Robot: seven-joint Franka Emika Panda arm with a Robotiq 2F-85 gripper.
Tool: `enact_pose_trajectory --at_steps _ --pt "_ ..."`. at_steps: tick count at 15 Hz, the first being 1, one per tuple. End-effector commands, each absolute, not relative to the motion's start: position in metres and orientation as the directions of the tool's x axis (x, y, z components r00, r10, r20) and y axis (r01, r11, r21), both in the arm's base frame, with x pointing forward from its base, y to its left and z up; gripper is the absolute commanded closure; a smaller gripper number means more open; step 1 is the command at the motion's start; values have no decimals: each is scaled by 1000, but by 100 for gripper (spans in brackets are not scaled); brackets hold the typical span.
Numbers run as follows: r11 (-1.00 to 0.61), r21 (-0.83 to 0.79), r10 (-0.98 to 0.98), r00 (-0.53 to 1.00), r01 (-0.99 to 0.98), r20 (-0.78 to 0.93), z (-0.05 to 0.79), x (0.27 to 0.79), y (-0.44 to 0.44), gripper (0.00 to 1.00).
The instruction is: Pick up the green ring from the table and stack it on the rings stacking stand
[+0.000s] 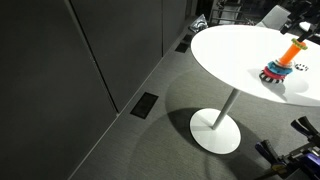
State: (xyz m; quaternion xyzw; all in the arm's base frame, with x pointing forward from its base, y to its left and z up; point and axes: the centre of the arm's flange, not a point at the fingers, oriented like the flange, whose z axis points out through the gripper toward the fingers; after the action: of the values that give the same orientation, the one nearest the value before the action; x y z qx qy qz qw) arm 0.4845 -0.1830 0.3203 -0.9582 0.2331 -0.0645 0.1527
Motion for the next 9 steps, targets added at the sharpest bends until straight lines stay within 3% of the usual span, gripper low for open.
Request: enact_pose_trajectory --at_steps 1,9 --pt "-848 -332 -456 888 -413 59 317 490 -183 0" --pt "-845 -321 -470 880 -427 67 298 500 -185 0"
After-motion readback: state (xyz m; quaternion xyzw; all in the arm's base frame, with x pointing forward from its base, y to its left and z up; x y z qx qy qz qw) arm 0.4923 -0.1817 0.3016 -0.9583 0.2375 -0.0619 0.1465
